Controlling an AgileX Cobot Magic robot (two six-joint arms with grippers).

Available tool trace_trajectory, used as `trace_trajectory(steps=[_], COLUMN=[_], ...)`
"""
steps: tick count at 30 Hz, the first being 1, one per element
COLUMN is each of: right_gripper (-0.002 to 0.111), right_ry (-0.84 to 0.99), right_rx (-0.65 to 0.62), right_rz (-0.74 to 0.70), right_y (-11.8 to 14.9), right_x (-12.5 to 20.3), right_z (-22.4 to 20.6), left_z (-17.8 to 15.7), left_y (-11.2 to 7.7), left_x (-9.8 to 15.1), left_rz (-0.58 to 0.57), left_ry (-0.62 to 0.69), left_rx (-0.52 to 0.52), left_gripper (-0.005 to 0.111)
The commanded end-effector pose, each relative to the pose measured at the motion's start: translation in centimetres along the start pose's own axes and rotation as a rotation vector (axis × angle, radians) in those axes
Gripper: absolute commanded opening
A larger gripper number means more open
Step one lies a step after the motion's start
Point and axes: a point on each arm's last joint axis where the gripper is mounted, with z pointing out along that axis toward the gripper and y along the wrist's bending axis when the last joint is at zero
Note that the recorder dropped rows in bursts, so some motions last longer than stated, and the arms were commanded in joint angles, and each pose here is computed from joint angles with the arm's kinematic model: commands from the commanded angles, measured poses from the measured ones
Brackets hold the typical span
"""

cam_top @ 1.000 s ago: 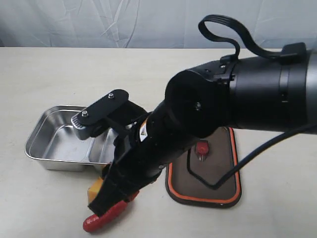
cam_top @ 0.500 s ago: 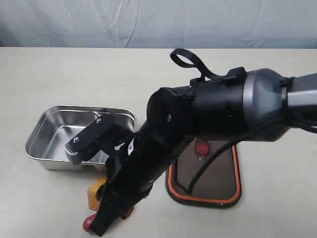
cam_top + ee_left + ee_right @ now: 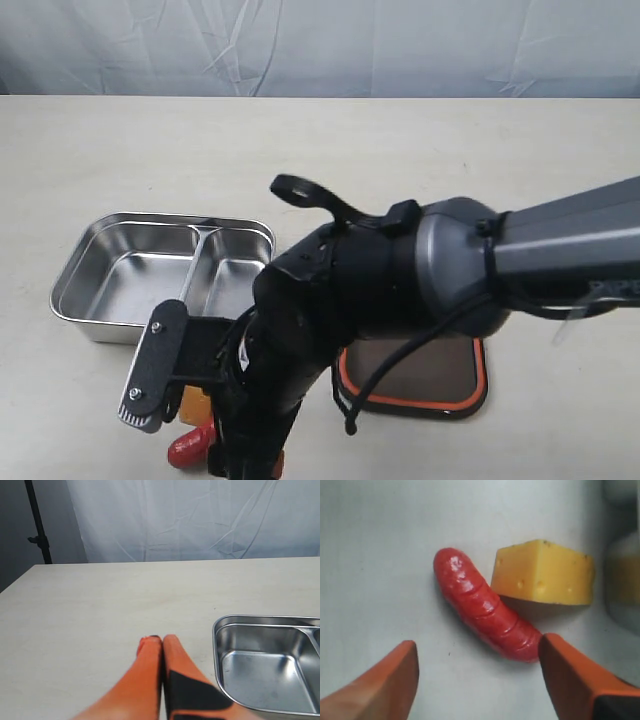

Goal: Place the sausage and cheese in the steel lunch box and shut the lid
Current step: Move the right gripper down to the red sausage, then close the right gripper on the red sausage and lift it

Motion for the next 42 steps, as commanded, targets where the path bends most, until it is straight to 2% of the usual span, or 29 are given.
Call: trace_trajectory(steps=[1,5,18,21,25,29,35,42], right_gripper=[0.066,0.066,0.066,0.054,0.024,-0.001,-0.001,-0.001], right_ry=[0.003,-0.012,0.032,0.032,0.041,0.069,0.106,0.03], right_rx=[0.021,0.055,0.026,0.026,0.018,-0.005,-0.04,-0.028], right_rz=[-0.012,-0.042,-0.03,-0.03,-0.03,-0.029,-0.044,-0.064], right_y=[-0.4,-0.7,-0.6,-0.6,-0.5,-0.3,0.0,0.1], right_x=[0.1,0.0,0.6,0.6,0.7,0.9,1.3,0.3], right_z=[1.6,1.8,3.3,3.3,3.3,3.3,3.2,1.1], left_z=[0.0,0.0,0.0,0.0,0.0,0.0,0.0,0.0], left_y=[0.0,0.0,0.0,0.0,0.0,0.0,0.0,0.0], left_x=[0.2,0.2,0.2,0.2,0.2,0.2,0.2,0.2], left_rz=[0.0,0.0,0.0,0.0,0.0,0.0,0.0,0.0], left_ry=[0.002,0.002,0.002,0.002,0.002,0.002,0.002,0.002], left_rx=[-0.006,-0.006,-0.006,-0.006,-0.006,-0.006,-0.006,-0.006], left_gripper=[0.0,0.0,0.0,0.0,0.0,0.0,0.0,0.0])
